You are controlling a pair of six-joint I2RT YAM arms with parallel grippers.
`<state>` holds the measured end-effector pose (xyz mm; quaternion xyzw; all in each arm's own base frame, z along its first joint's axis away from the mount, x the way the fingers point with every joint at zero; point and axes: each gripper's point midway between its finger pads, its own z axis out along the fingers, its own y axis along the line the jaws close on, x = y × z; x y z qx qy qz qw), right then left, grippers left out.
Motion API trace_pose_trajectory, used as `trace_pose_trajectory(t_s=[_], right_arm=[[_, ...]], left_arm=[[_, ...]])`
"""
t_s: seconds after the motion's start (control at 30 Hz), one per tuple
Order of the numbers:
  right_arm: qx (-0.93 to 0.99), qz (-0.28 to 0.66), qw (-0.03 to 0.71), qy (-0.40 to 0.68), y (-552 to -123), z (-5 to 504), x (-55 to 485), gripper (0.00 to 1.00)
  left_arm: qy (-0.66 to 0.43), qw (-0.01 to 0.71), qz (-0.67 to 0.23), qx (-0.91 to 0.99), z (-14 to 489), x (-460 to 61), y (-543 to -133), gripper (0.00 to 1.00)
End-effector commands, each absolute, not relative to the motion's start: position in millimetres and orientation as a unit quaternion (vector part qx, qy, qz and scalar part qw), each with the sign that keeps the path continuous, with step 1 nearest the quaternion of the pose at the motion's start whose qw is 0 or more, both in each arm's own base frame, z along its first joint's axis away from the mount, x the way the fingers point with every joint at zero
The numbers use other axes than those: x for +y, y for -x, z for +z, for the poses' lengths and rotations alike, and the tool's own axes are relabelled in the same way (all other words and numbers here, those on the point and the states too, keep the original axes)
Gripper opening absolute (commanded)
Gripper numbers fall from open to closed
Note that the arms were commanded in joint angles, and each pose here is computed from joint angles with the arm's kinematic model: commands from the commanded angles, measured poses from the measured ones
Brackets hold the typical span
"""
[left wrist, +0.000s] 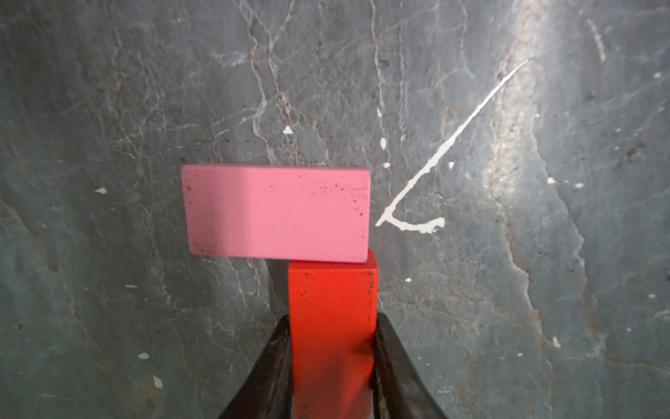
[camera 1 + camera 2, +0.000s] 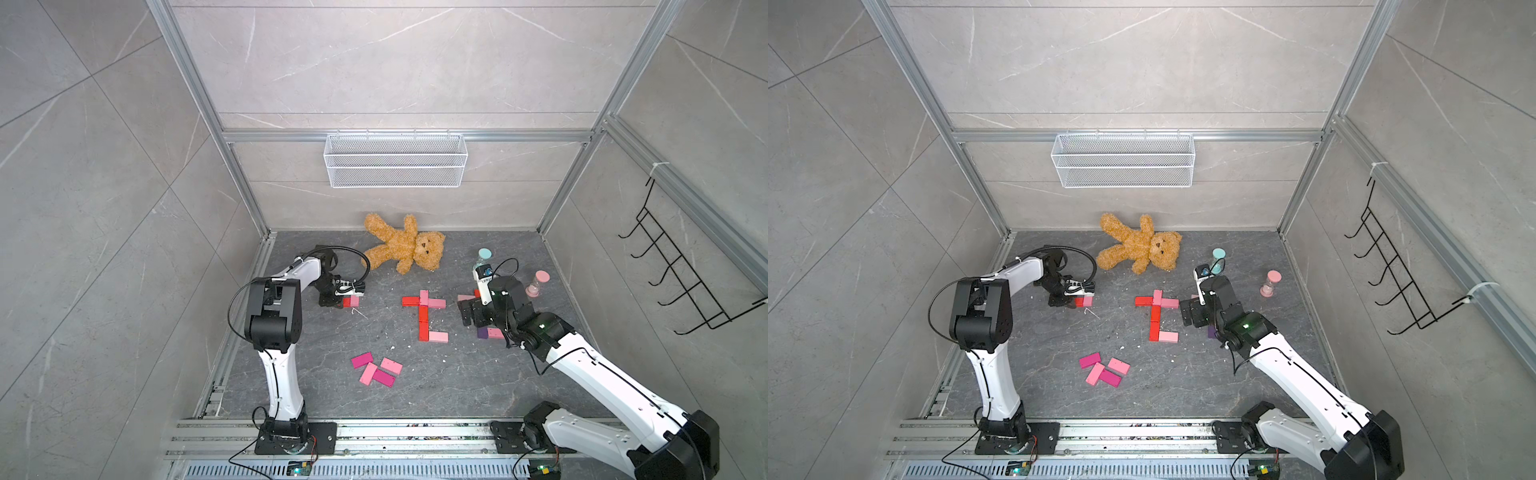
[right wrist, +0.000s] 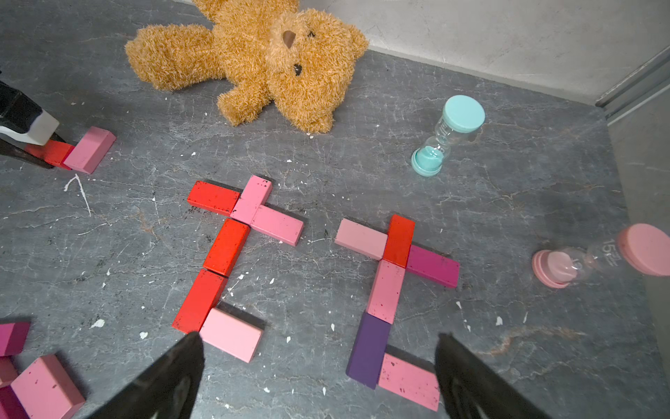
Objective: Assemble the letter t with building blocks
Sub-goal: Assemble the building block at the center of the board.
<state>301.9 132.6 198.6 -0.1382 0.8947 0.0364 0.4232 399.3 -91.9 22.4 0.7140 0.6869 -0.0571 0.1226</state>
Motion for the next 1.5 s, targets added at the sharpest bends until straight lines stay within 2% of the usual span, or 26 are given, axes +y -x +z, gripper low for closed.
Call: trace_pose_trajectory(t_s=[0.0, 0.1, 0.23, 0.33, 0.97, 1.3, 1.47], right_arm=[[0.896, 0.038, 0.423, 0.130, -299, 197, 130, 1.00], [0.896, 0.039, 0.424, 0.130, -299, 198, 130, 1.00], [0.896, 0.039, 0.423, 0.130, -299, 197, 130, 1.00], [0.896, 0.039, 0.423, 0.130, -299, 198, 130, 1.00], [0.895, 0.042, 0.423, 0.132, -299, 198, 131, 1.00], [0.895, 0.044, 0.424, 0.132, -301, 197, 133, 1.00], [0.894, 0.043, 0.426, 0.132, -306, 198, 135, 1.00]], left_arm=[[-0.716, 0.136, -0.053, 0.683, 37, -96, -402, 0.19], [-0.716, 0.134, -0.052, 0.683, 37, -95, -401, 0.30], [-0.715, 0.134, -0.052, 0.685, 36, -95, -402, 0.34], [-0.709, 0.137, -0.055, 0.690, 37, -96, -403, 0.43], [-0.686, 0.159, -0.038, 0.708, 53, -96, -412, 0.56], [-0.673, 0.202, -0.021, 0.711, 94, -100, -413, 0.64], [-0.664, 0.246, -0.003, 0.706, 125, -102, -405, 0.66]])
